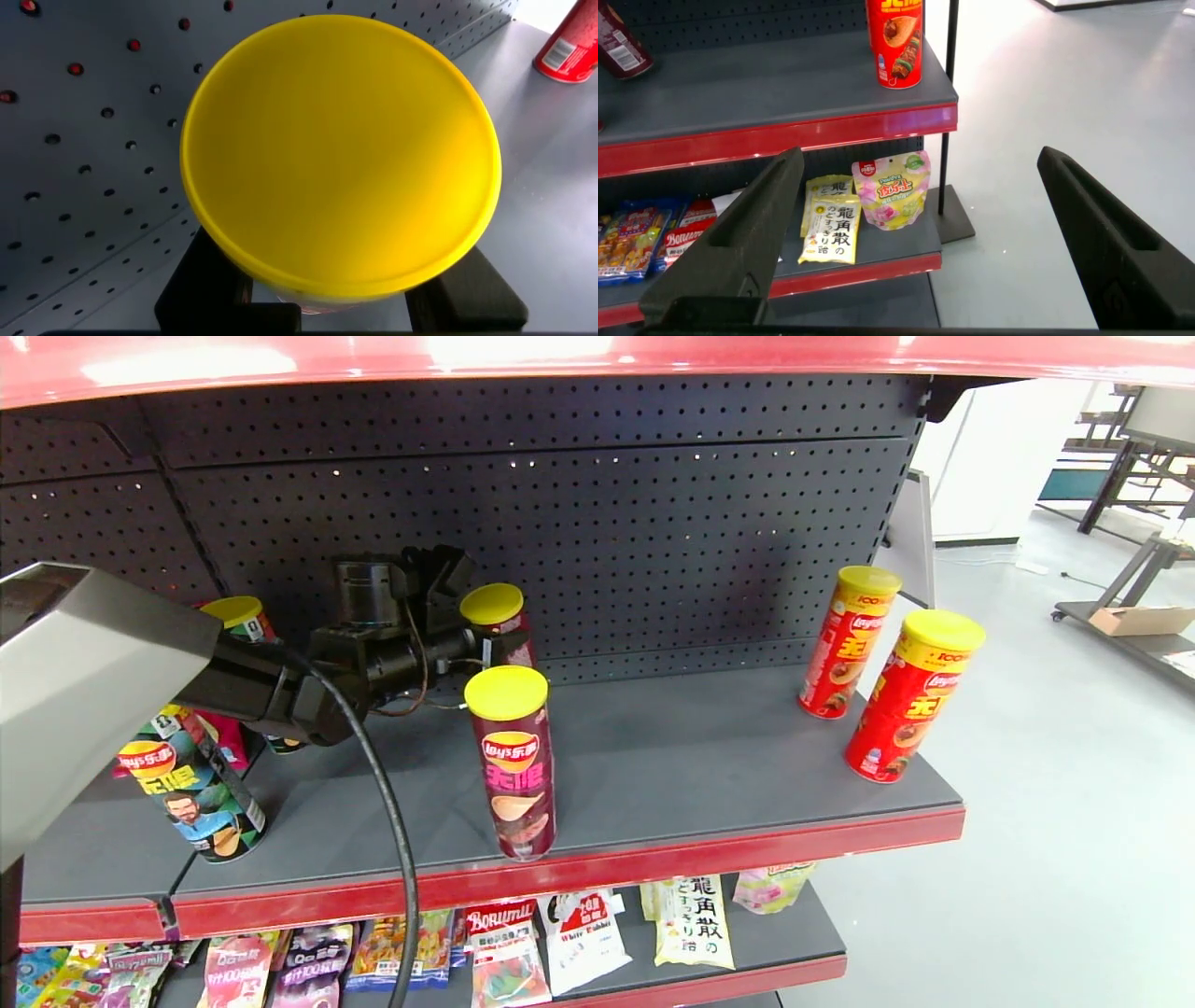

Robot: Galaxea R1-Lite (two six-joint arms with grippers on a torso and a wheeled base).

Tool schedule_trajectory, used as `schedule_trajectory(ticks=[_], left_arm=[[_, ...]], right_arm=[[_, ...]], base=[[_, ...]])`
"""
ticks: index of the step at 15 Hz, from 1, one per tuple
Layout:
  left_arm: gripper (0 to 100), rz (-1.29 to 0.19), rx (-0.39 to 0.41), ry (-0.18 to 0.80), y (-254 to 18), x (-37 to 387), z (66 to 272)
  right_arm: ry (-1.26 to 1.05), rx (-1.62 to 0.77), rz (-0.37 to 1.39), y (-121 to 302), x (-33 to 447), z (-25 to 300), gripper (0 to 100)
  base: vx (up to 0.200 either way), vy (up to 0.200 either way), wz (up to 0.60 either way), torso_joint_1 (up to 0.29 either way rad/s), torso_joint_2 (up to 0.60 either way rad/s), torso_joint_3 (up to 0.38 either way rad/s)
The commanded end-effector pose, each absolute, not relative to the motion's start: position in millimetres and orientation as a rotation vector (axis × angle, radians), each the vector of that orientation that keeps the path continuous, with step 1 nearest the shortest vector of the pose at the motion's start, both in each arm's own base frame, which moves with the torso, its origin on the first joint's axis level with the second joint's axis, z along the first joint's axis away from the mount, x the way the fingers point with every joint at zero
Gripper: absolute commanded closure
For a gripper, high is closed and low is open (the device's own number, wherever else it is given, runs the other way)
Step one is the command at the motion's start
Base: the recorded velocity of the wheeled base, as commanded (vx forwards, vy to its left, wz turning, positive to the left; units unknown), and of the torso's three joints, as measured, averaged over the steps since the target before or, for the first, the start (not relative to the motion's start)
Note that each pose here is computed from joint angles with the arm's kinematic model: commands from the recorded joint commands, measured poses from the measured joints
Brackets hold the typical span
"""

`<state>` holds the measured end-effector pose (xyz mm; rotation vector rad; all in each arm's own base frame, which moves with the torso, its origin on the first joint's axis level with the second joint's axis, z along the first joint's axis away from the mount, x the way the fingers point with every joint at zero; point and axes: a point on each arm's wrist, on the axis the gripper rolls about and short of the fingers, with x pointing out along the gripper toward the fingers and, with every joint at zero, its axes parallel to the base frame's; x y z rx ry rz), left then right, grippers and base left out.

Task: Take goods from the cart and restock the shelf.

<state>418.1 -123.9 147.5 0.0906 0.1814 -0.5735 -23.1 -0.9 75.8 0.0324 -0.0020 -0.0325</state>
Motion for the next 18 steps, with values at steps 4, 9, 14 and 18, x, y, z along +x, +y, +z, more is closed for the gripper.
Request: schedule_trajectory(ticks=[4, 9, 14, 18], left_arm=[[100, -0.572, 0.09, 0.183, -123.0, 415.4, 148.6], [100, -0.572, 0.092, 0.193, -123.8, 415.9, 145.2], [100, -0.565, 0.092, 0.219, -122.6, 414.5, 140.5], [100, -0.551, 0.096, 0.225, -122.4, 414.9, 140.6]], right_arm=[[-0.002, 0.032, -0.032, -0.9, -23.0, 76.2, 0], [-0.001, 0.032, -0.032, -0.9, -22.9, 75.7, 0], [-0.001, 0.032, -0.032, -0.9, -22.9, 75.7, 0], [-0.001, 0.032, -0.032, -0.9, -22.9, 75.7, 0]], base=[[0.0, 0.0, 0.0, 0.0, 0.0, 0.0], [0.0, 0.0, 0.0, 0.0, 0.0, 0.0], [0.0, 0.0, 0.0, 0.0, 0.0, 0.0], [0.0, 0.0, 0.0, 0.0, 0.0, 0.0]])
